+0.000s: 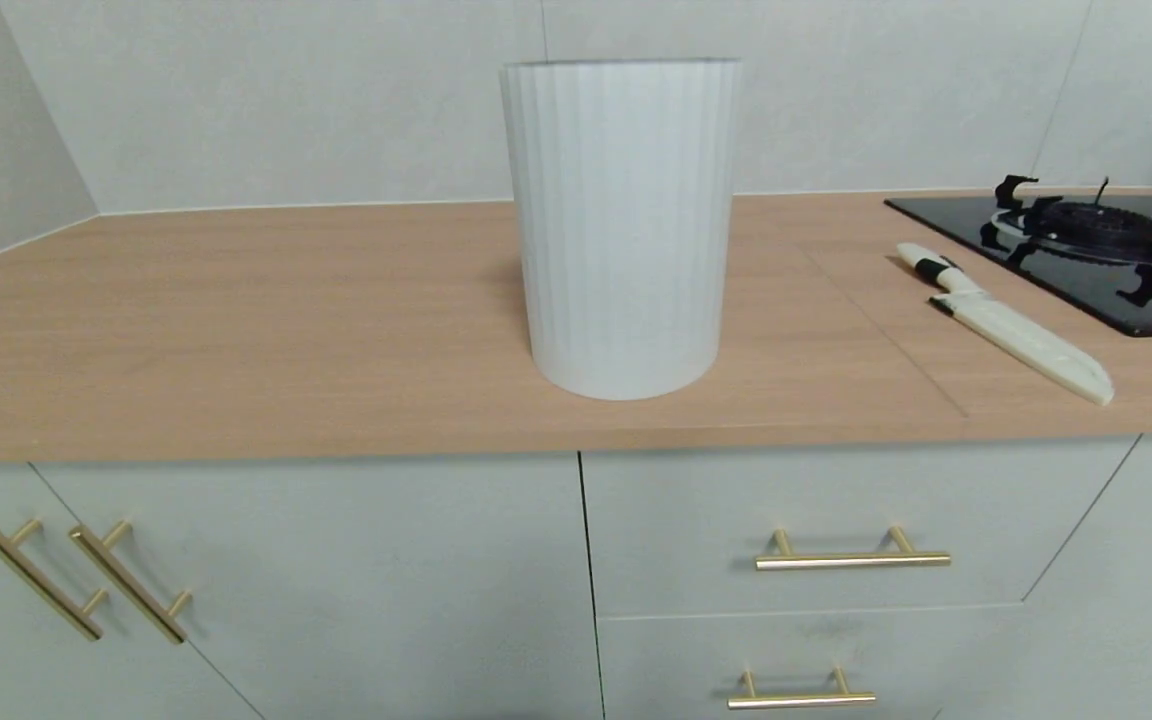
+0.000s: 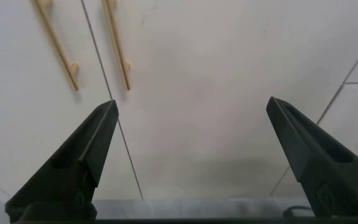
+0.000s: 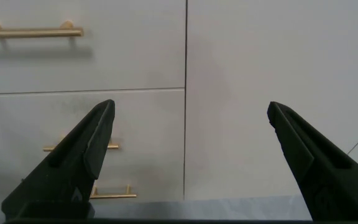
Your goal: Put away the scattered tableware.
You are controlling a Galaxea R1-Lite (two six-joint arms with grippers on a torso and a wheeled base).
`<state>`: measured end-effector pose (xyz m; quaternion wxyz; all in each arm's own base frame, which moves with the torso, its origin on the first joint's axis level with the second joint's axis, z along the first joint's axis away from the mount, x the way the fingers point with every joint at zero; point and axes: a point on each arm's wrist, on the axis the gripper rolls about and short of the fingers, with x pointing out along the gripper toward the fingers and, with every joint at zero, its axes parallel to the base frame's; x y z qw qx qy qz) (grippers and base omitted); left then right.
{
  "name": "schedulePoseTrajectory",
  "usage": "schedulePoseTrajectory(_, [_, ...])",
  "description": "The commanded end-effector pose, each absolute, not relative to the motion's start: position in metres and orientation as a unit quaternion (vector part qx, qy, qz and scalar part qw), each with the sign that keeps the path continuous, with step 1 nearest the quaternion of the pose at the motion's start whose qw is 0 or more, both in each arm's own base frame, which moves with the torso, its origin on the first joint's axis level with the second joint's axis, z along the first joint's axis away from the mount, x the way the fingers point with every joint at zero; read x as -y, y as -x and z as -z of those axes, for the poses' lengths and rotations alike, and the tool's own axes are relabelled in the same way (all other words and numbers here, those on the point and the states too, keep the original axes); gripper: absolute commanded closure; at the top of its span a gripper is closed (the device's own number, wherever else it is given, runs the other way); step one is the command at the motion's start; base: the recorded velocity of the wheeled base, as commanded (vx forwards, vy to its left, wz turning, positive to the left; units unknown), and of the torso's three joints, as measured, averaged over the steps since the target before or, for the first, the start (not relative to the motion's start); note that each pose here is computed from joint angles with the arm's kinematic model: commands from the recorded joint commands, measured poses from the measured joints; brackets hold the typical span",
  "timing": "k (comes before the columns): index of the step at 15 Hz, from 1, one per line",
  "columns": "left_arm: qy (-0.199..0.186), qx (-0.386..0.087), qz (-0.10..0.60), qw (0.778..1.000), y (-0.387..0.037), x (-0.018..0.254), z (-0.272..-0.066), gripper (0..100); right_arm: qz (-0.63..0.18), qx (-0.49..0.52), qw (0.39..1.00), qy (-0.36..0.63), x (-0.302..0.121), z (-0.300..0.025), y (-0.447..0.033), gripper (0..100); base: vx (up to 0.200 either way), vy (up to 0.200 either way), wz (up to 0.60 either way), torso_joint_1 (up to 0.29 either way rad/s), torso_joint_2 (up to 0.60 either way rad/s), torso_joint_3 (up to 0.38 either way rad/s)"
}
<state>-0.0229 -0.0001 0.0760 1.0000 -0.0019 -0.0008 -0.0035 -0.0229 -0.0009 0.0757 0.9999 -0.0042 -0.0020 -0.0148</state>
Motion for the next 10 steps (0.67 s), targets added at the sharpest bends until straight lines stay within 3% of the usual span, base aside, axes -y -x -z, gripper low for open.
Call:
schedulePoseTrajectory(1, [0.002, 0.0, 0.004, 1.0, 0.0229, 0.0001, -0.0757, 0, 0.015, 0.001, 1.0, 0.004, 0.0009, -0.0758, 0.0228, 0, 0.0, 0.0, 0.0, 0.046, -0.57, -0.354])
schedulePoseTrajectory(10, [0.002, 0.0, 0.003, 1.0, 0.0229, 0.0001, -0.0757, 0, 0.015, 0.001, 1.0, 0.005, 0.0009, -0.0758, 0.0228, 0, 0.0, 0.0, 0.0, 0.134, -0.48, -0.327])
